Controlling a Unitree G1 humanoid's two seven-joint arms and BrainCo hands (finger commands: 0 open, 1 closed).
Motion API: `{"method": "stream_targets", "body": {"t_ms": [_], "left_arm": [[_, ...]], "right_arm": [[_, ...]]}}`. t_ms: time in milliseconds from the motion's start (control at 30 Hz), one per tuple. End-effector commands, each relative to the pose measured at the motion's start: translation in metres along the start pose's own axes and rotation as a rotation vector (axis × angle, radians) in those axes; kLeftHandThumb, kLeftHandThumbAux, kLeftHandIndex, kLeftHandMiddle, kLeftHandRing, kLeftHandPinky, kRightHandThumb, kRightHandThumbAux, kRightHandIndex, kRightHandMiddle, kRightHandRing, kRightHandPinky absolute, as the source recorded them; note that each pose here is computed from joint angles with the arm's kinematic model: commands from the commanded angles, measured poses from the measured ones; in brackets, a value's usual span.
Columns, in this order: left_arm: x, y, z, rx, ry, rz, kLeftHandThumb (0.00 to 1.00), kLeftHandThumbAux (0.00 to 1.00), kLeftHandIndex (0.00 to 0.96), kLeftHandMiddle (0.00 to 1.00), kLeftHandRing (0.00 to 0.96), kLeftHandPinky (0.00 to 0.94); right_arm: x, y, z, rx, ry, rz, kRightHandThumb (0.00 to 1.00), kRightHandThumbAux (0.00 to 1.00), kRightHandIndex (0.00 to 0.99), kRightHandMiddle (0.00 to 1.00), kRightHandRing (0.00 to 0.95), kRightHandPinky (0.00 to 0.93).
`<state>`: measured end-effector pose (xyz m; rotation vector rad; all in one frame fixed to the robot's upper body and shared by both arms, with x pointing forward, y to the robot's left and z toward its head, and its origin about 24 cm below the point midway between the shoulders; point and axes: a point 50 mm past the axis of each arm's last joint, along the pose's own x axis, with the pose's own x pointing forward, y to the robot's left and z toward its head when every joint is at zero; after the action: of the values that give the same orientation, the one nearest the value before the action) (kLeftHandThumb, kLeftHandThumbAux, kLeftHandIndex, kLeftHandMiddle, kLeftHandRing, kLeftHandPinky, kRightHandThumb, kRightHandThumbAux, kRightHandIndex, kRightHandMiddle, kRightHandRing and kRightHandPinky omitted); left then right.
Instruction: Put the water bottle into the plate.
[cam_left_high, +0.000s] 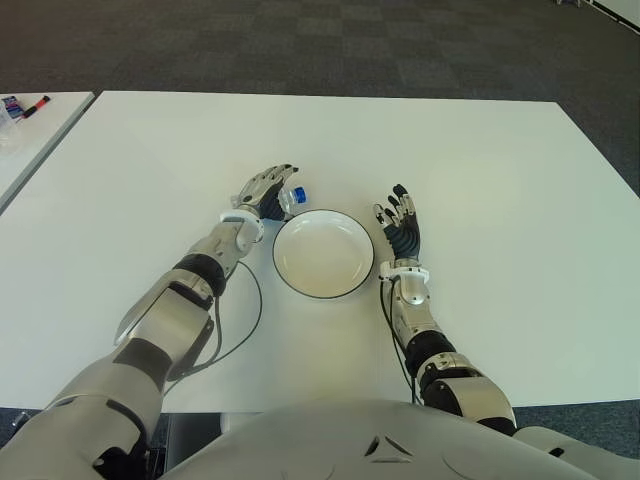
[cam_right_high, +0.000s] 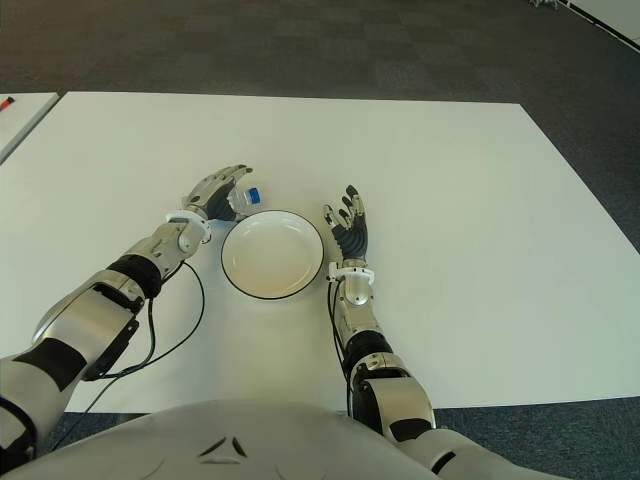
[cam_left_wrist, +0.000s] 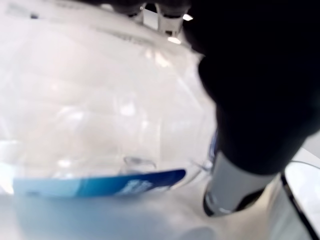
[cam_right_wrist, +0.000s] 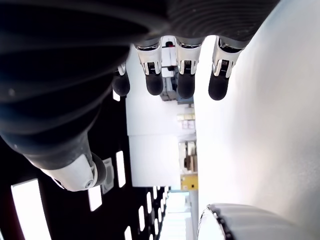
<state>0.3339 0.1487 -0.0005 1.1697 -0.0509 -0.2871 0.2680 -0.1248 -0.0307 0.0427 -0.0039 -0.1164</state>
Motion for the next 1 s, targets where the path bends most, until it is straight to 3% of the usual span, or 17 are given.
{"method": "stream_targets", "body": {"t_ms": [33,367,1000], "left_arm": [[-0.003,-0.003,-0.003,-0.005,0.017,0.007,0.000,0.877,0.000,0.000,0.000,0.000],[-0.003,-0.002,-0.005,-0.013,0.029,0.029,0.000,0.870,0.000,0.000,0.000,0.000],[-0.005,0.003,-0.021,-0.028,0.165,0.030,0.000,0.827,0.000,0.000,0.000,0.000]], "right_arm": [[-0.023,0.002,-0.029,0.015,0.170,-0.015,0.032,0.654,0.053,0.072,0.079,0.128],[-0.023,0.003,-0.029,0.011,0.164,-0.014,0.036,0.650,0.051,0.073,0.081,0.129],[-0.023,0.003,-0.029,0.016,0.159,-0.016,0.024,0.657,0.056,0.080,0.090,0.134]]}}
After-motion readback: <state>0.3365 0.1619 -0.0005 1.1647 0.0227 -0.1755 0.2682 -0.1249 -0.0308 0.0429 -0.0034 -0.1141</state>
